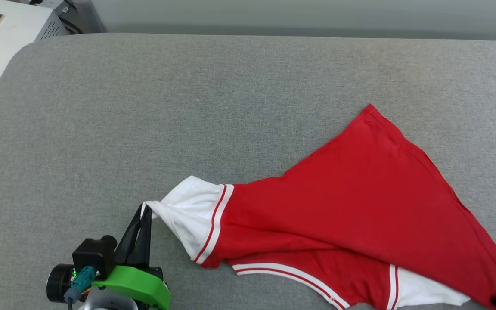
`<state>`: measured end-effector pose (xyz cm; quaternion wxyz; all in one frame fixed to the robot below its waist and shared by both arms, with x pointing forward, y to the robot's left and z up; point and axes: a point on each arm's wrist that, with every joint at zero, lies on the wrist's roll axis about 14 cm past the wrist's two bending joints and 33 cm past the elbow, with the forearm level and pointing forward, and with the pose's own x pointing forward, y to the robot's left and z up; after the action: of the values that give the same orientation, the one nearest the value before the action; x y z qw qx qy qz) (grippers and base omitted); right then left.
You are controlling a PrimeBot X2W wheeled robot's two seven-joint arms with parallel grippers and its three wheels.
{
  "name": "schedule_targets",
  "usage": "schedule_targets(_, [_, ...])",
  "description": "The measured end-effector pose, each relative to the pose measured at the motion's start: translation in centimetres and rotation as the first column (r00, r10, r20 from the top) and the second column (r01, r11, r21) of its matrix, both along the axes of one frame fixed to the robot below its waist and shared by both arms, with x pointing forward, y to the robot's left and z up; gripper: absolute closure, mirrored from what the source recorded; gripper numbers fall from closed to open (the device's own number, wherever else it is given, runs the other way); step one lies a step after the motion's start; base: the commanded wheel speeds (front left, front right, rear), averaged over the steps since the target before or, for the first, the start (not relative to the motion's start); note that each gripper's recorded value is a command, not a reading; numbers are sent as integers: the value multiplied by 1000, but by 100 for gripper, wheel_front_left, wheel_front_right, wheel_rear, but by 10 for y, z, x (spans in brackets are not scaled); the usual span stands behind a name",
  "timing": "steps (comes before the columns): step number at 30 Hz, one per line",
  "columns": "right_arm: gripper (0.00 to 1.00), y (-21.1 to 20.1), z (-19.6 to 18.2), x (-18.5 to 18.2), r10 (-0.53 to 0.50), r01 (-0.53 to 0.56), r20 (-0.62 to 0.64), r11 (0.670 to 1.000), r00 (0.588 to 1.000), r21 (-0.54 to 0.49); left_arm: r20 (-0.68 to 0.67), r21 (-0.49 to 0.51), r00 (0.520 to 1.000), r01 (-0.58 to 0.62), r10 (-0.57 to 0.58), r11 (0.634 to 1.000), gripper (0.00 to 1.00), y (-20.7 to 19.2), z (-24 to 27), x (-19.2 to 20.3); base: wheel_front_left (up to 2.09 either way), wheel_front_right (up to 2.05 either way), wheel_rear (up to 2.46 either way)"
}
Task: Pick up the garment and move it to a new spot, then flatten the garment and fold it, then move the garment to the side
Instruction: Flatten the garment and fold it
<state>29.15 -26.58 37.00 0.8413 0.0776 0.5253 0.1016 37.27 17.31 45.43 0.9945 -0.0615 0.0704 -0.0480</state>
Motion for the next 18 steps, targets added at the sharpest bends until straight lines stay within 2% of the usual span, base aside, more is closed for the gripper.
schedule_targets(1, [100,4,-9,-12,-36,36,-29,999,999,23,-5,0,1000,2,-2,1000,100,-1,-1,0,0,0,0])
schedule_targets(3, [100,2,-8,-10,-66,66,-13,997,998,32,-5,0,1000,1,-1,1000,100,-1,-1,0,0,0,0])
schedule_targets(4, [92,0,-5,-6,-86,86,9,996,996,37,-3,1,1000,1,-1,1000,100,-1,0,0,0,0,0])
schedule_targets(5, [0,-2,-2,-3,-102,101,29,994,994,41,-2,1,1000,0,0,1000,100,-1,0,0,0,0,0])
schedule_targets(9, [0,-13,28,25,-126,121,175,992,976,34,9,0,1000,4,-4,1000,100,-3,5,-1,0,0,0])
schedule_targets(12, [0,-15,68,62,-104,100,335,995,936,29,19,-3,1000,1,-1,1000,100,-3,9,-2,0,0,0])
schedule_targets(15, [0,-6,108,98,-35,38,462,999,886,4,22,-6,1000,1,-1,1000,100,-4,11,-3,0,0,0])
schedule_targets(18, [0,13,132,124,51,-44,516,999,855,-26,14,-8,1000,4,-3,1000,100,-5,9,-3,0,0,0])
